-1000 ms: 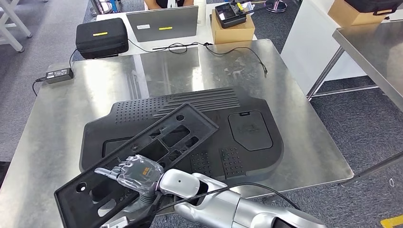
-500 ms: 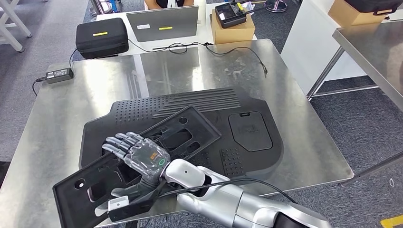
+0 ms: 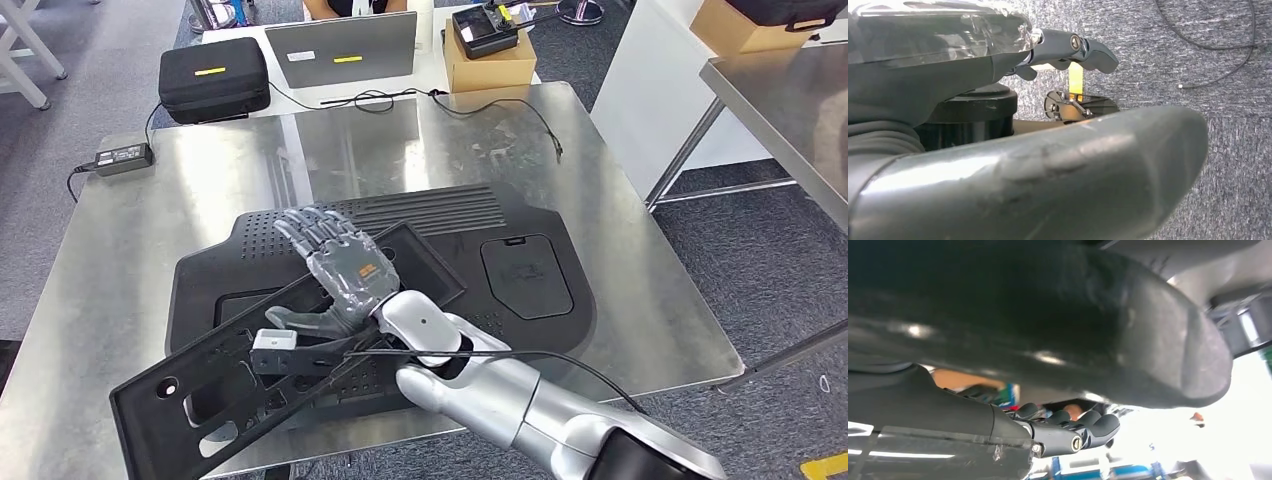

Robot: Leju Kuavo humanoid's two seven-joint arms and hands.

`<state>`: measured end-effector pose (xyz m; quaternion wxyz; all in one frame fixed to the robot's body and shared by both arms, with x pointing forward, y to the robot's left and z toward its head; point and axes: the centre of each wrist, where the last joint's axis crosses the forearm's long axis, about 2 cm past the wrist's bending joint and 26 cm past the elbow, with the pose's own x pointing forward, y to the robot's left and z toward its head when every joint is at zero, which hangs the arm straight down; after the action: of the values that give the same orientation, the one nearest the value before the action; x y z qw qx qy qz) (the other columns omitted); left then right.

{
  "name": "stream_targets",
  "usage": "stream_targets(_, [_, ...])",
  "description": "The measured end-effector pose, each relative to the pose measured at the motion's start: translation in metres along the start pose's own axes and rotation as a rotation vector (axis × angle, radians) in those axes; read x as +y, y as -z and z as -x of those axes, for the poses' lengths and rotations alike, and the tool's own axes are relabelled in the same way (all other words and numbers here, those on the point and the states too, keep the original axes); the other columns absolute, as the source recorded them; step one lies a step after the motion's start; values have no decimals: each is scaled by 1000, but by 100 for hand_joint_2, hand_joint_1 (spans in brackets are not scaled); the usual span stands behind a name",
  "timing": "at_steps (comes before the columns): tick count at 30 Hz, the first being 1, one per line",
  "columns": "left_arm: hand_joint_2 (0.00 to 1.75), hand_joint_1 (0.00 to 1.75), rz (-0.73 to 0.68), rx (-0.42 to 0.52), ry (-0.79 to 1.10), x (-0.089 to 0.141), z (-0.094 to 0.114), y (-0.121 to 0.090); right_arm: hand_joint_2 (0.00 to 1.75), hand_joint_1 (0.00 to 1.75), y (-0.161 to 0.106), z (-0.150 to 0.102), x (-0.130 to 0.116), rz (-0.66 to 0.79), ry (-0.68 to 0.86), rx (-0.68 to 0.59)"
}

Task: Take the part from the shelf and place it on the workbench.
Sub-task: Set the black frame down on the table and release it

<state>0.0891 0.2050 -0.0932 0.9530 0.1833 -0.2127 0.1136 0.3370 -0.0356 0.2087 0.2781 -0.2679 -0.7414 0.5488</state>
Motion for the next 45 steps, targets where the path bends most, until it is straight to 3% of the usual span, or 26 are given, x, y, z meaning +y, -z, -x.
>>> stream_targets(5, [0,0,5,0,1,0,1,0,0,0,0,16,-13,33,-42,63])
stream_targets(10, [0,0,12,-1,0,0,1,0,0,0,1,30,-24,-74,-68,112])
stream_targets(13, [0,0,17,-2,0,0,1,0,0,0,1,34,-30,-54,-35,107])
stream_targets(19, [0,0,21,-4,2,0,1,0,0,0,-4,45,-48,143,153,39])
stream_targets(24, [0,0,17,1,-8,0,2,0,0,0,-21,55,-55,351,488,-51])
stream_targets(27, [0,0,17,3,-25,1,4,0,0,0,-44,58,-55,530,802,-193])
stream_targets(30, [0,0,28,7,-38,4,7,1,0,0,-98,53,-50,746,1002,-268])
stream_targets(32, [0,0,31,9,-35,7,10,1,0,0,-135,47,-49,804,1029,-240])
stream_targets(35, [0,0,36,4,-27,9,12,2,0,0,-167,41,-60,871,1019,-238])
stream_targets(45, [0,0,55,-27,7,11,12,4,0,0,-210,29,-98,1001,954,-281])
